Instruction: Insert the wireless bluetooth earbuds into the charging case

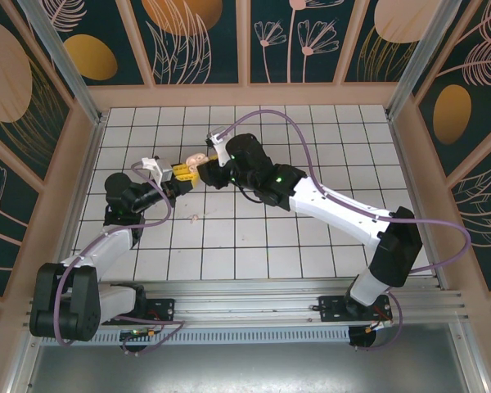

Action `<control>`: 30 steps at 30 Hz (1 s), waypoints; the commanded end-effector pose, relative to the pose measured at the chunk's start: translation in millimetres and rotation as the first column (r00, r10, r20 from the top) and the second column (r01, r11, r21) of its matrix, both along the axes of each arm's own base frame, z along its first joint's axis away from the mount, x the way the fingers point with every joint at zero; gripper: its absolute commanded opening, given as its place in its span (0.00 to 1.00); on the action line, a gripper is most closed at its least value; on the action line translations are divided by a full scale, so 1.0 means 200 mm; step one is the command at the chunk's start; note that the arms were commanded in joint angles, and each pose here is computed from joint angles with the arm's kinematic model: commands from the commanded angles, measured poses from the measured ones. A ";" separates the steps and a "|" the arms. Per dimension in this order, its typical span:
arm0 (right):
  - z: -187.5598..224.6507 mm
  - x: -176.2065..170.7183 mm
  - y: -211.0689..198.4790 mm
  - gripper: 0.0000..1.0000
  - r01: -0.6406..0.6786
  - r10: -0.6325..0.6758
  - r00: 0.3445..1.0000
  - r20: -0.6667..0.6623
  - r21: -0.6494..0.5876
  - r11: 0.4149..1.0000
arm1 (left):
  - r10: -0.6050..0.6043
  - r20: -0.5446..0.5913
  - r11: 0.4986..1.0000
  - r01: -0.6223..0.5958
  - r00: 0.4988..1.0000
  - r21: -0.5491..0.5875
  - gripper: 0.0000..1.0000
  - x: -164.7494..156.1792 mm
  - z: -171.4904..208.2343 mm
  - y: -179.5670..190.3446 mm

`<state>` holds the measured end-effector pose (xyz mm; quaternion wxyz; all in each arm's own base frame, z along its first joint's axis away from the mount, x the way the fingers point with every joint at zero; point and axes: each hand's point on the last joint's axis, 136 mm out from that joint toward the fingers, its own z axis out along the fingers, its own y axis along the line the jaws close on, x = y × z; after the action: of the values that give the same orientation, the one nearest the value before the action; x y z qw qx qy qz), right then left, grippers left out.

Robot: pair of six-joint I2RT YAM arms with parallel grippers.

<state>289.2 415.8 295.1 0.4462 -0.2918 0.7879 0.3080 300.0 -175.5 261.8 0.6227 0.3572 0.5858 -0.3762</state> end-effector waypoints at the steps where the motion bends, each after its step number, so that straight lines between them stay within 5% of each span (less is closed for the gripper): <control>1: 0.14 -0.05 0.02 0.44 -0.046 0.044 0.999 0.028 0.069 0.997 | 0.003 0.067 1.000 -0.003 0.998 0.008 0.02 0.01 0.07 -0.01; 15: 0.34 -0.05 -0.19 0.52 -0.048 0.103 0.986 -0.128 0.377 0.925 | -0.001 0.066 1.000 0.000 0.998 0.012 0.02 0.01 0.06 -0.02; 30: 0.25 0.00 -0.12 0.33 -0.074 0.199 0.948 -0.249 0.436 0.897 | -0.008 0.067 1.000 0.007 0.998 0.010 0.02 0.00 0.07 -0.03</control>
<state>289.1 385.1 329.0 0.3564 -0.1878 0.7548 0.5178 298.5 -179.3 262.5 0.6241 0.3648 0.5809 -0.3741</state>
